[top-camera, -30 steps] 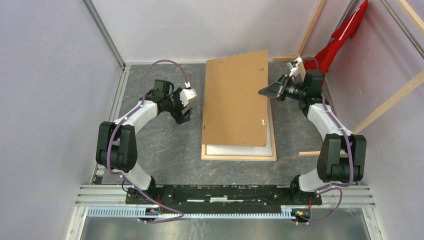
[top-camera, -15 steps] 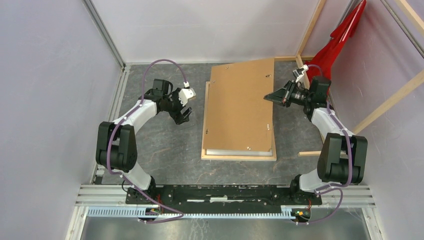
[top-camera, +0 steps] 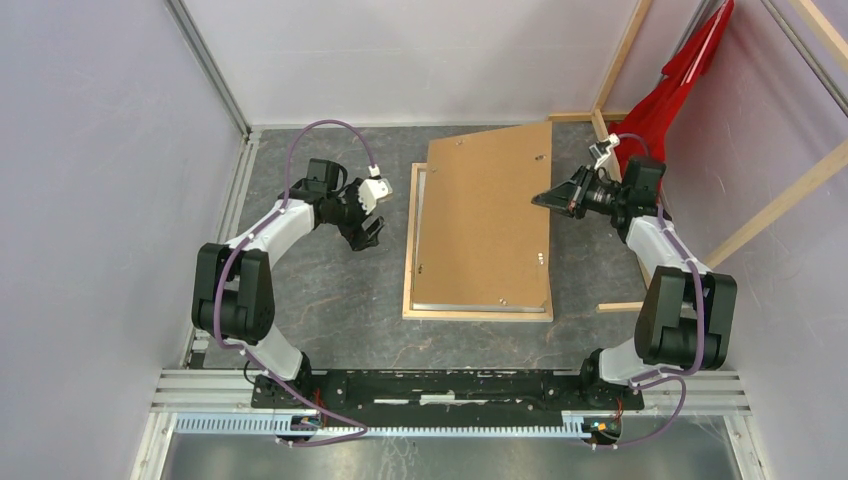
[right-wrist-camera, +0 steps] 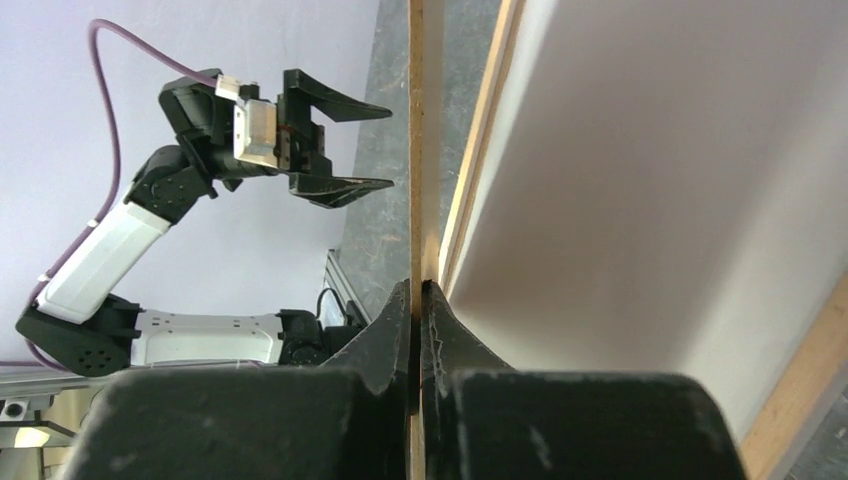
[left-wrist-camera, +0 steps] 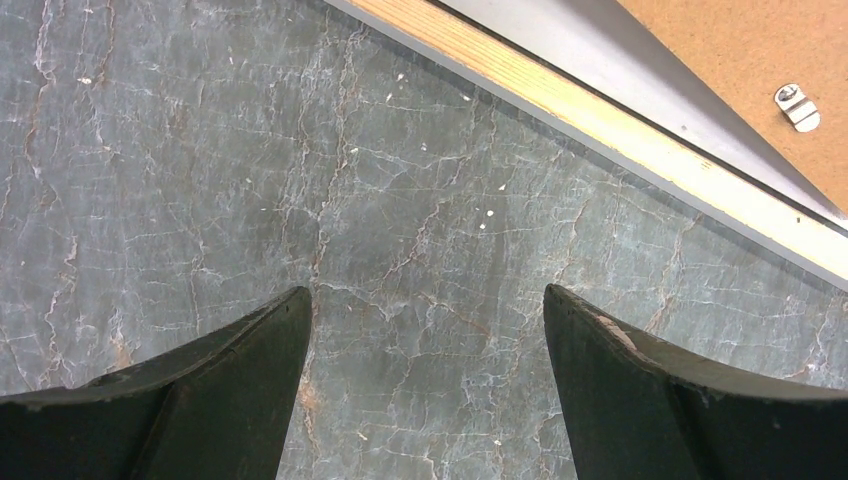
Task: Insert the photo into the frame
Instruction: Place the photo frame item in the photo frame.
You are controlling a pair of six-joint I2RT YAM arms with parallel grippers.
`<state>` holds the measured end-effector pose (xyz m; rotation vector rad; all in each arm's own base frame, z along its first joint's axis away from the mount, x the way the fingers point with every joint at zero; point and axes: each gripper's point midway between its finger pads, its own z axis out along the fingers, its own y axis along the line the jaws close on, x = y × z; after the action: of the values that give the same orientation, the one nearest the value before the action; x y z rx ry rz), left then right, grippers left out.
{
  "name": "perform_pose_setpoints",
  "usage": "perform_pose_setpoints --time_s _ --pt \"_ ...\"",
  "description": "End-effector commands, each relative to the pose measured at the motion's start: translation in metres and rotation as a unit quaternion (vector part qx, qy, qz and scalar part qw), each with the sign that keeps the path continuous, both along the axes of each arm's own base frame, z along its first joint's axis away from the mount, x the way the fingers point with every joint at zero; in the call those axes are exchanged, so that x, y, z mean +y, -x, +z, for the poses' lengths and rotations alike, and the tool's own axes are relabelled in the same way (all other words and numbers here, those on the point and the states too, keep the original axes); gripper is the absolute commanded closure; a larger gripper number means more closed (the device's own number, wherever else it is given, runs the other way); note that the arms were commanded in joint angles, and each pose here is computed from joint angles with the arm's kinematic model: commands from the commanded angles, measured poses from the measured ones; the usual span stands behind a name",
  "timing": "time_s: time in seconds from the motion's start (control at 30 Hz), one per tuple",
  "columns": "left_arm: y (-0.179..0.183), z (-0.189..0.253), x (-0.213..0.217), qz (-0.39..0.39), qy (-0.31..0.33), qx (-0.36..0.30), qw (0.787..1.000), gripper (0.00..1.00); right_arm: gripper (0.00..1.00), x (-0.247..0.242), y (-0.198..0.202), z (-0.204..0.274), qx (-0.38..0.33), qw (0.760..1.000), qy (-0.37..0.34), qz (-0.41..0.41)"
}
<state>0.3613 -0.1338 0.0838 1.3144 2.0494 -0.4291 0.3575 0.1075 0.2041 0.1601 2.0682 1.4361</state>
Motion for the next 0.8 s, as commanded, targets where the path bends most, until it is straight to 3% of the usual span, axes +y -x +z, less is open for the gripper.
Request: perform_pose_setpoints --time_s 0.0,0.77 --pt "-0.003 0.017 -0.009 -0.004 0.020 -0.011 1.000 0.09 1.00 -0.002 0.003 0.002 -0.011 1.000 0.011 0.015" --pt "-0.006 0.001 -0.012 0.005 0.016 -0.012 1.000 0.09 1.00 0.007 -0.007 -0.046 0.055 0.998 0.017 0.019"
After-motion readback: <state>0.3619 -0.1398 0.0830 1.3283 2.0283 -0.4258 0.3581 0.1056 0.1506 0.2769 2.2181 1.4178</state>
